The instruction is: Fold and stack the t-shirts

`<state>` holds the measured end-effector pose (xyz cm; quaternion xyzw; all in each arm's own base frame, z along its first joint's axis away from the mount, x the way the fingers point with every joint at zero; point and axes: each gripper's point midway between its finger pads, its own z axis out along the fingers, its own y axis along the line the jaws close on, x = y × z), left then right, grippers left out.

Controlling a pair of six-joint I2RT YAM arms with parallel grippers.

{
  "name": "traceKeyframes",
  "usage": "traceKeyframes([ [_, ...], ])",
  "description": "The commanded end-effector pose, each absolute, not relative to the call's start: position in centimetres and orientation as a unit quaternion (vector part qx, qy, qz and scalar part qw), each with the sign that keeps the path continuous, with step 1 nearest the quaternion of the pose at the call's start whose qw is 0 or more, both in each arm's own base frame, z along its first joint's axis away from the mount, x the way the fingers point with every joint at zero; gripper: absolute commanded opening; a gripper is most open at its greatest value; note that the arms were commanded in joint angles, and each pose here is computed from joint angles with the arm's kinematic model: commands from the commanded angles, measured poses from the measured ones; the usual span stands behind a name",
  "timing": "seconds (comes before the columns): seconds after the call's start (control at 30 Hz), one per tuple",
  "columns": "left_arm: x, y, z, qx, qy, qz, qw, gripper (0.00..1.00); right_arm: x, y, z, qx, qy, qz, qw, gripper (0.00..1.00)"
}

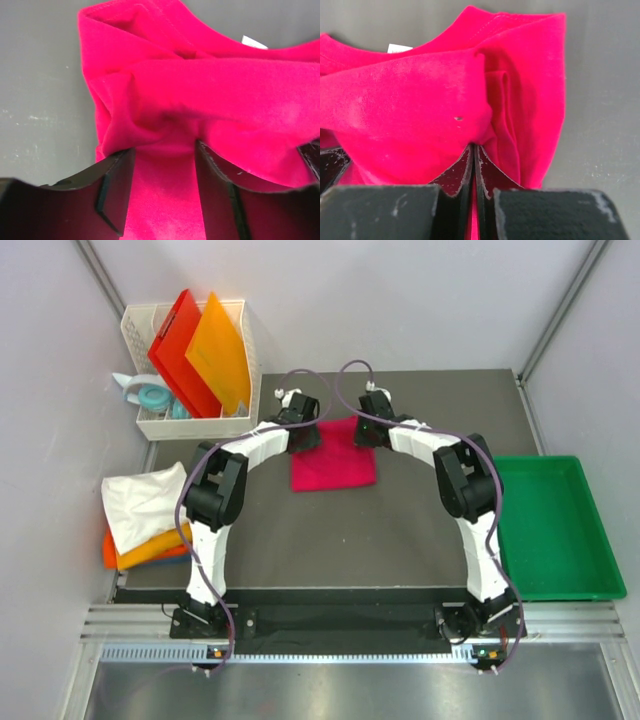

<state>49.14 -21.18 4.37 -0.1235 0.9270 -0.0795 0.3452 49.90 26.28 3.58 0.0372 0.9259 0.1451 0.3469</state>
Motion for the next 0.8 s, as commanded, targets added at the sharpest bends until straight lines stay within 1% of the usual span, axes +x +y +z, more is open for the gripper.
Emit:
traceKeyframes([
  [0.0,48.5,-18.9,2.2,-0.147,0.937,-0.050,0.314,0.60,47.8,21.1,0.8,0.088,0.942,0.081,0.315,0.00],
  [0.13,47.8,-18.3,1.9,-0.147,0.939,-0.041,0.309,0.71,47.3,19.9,0.0,0.089,0.944,0.071,0.310,0.00],
  [0.17,47.8,-18.5,2.1,-0.143,0.939,-0.046,0.309,0.77,47.5,20.3,0.4,0.080,0.943,0.079,0.314,0.00],
  [0.2,48.0,-18.8,3.3,-0.140,0.936,-0.058,0.319,0.80,47.8,20.7,0.9,0.075,0.940,0.091,0.319,0.00],
  [0.23,47.9,-19.0,3.8,-0.137,0.934,-0.067,0.324,0.84,48.2,21.9,2.5,0.063,0.933,0.121,0.334,0.00],
  [0.27,48.0,-19.6,4.7,-0.131,0.929,-0.089,0.334,0.88,48.4,22.5,3.6,0.057,0.928,0.129,0.345,0.08],
  [0.3,48.1,-19.9,7.0,-0.126,0.915,-0.111,0.366,0.95,48.9,23.1,6.1,0.052,0.917,0.135,0.372,0.16],
  [0.33,48.2,-20.0,8.2,-0.125,0.907,-0.122,0.382,0.99,49.0,23.3,7.5,0.045,0.911,0.134,0.386,0.26],
  [0.37,48.1,-20.1,10.8,-0.121,0.894,-0.141,0.407,0.99,49.3,23.6,9.1,0.044,0.905,0.135,0.401,0.31],
  [0.4,47.8,-20.2,11.3,-0.118,0.890,-0.149,0.414,0.99,49.2,24.2,11.0,0.042,0.898,0.141,0.415,0.33],
  [0.43,47.6,-20.2,11.9,-0.117,0.888,-0.153,0.417,0.99,48.9,24.3,11.6,0.039,0.898,0.143,0.415,0.36],
  [0.47,47.4,-20.2,13.0,-0.115,0.884,-0.159,0.424,0.99,48.8,24.6,12.4,0.038,0.896,0.146,0.418,0.41],
  [0.53,46.6,-20.3,13.1,-0.113,0.888,-0.160,0.416,0.99,48.0,25.2,13.2,0.030,0.896,0.147,0.419,0.45],
  [0.6,45.6,-20.6,13.3,-0.108,0.886,-0.169,0.417,0.99,46.8,25.9,13.0,0.019,0.898,0.149,0.413,0.44],
  [0.7,44.0,-20.9,12.6,-0.106,0.890,-0.173,0.408,0.98,44.5,27.0,11.2,0.000,0.907,0.155,0.391,0.38],
  [0.73,43.6,-20.9,12.4,-0.110,0.892,-0.170,0.403,0.97,44.0,27.2,10.9,-0.002,0.909,0.157,0.386,0.28],
  [0.77,42.9,-20.8,11.5,-0.110,0.898,-0.166,0.393,0.95,42.9,27.7,10.0,-0.012,0.913,0.158,0.376,0.24],
])
